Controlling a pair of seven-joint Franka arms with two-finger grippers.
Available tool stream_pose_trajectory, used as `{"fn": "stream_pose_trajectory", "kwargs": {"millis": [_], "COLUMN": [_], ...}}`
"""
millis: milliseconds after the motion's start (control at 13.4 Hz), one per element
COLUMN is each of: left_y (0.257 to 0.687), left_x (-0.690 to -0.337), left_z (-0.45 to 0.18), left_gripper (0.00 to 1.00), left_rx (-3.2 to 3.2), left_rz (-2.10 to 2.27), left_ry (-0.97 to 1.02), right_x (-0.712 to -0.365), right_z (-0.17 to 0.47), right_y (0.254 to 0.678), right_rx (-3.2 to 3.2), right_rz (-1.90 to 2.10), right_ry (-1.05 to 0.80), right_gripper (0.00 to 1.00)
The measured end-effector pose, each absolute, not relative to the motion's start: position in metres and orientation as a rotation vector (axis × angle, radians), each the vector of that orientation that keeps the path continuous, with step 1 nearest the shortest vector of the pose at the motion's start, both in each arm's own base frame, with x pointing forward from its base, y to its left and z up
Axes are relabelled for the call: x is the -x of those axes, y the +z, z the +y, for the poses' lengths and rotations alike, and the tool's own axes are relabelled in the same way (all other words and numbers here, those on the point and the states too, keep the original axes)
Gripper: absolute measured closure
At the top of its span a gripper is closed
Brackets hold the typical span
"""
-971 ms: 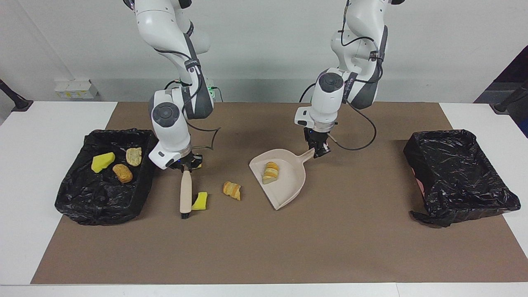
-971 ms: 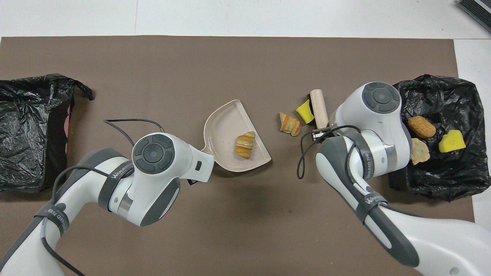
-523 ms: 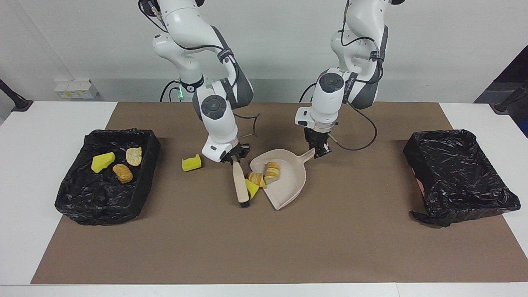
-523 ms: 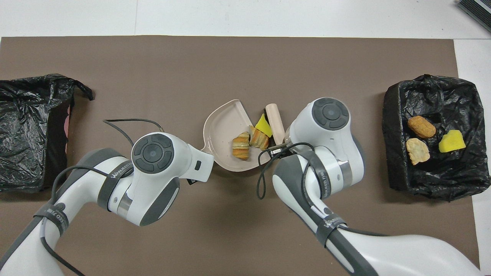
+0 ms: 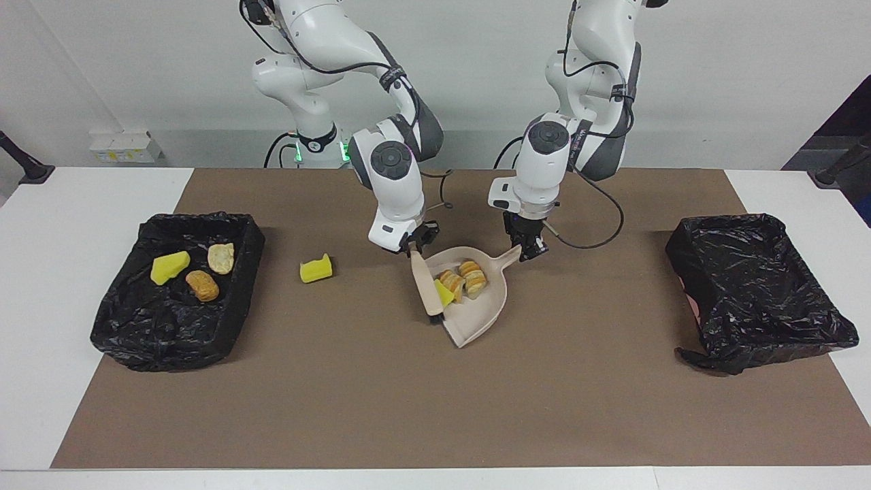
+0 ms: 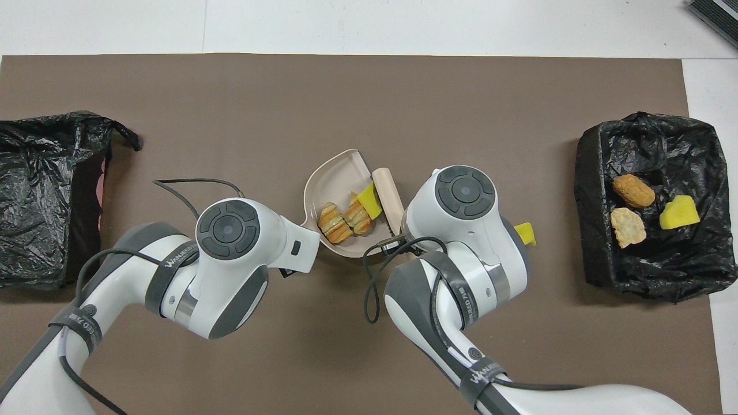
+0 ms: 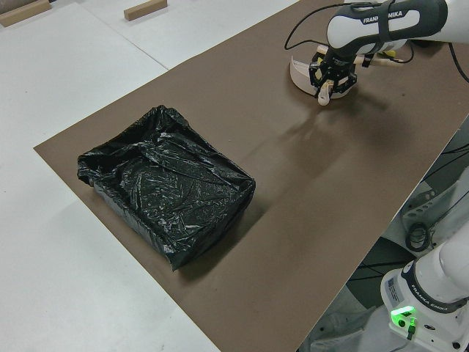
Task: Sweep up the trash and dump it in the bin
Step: 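Sweep the bread and sponge pieces farther out into the dustpan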
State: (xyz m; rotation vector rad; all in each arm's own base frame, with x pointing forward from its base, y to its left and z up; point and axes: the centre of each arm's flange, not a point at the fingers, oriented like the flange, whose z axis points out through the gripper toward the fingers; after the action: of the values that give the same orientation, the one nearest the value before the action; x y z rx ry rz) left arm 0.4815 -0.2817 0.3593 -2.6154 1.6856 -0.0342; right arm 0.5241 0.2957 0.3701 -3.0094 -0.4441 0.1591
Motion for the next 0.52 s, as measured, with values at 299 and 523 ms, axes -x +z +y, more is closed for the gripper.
{"fn": "stream_pose_trajectory", "kwargs": {"millis": [299,523], "left_y": [0.36,0.361], "left_x": [-0.482,-0.484], "left_z": [-0.281,-0.282], "left_gripper": [0.67,0.67], "left_rx": [2.626,2.626], "left_rz": [1.669,1.668], "left_ry": [-0.039,-0.06], "right_x": [-0.528,-0.532], "right_z": [0.266,0.254], "right_y": [0.407,0.417], "right_rx": [3.019,3.022], "right_rz": [-0.389,-0.363], "right_ry": [0.165,0.174], "right_gripper": [0.74,0.74]}}
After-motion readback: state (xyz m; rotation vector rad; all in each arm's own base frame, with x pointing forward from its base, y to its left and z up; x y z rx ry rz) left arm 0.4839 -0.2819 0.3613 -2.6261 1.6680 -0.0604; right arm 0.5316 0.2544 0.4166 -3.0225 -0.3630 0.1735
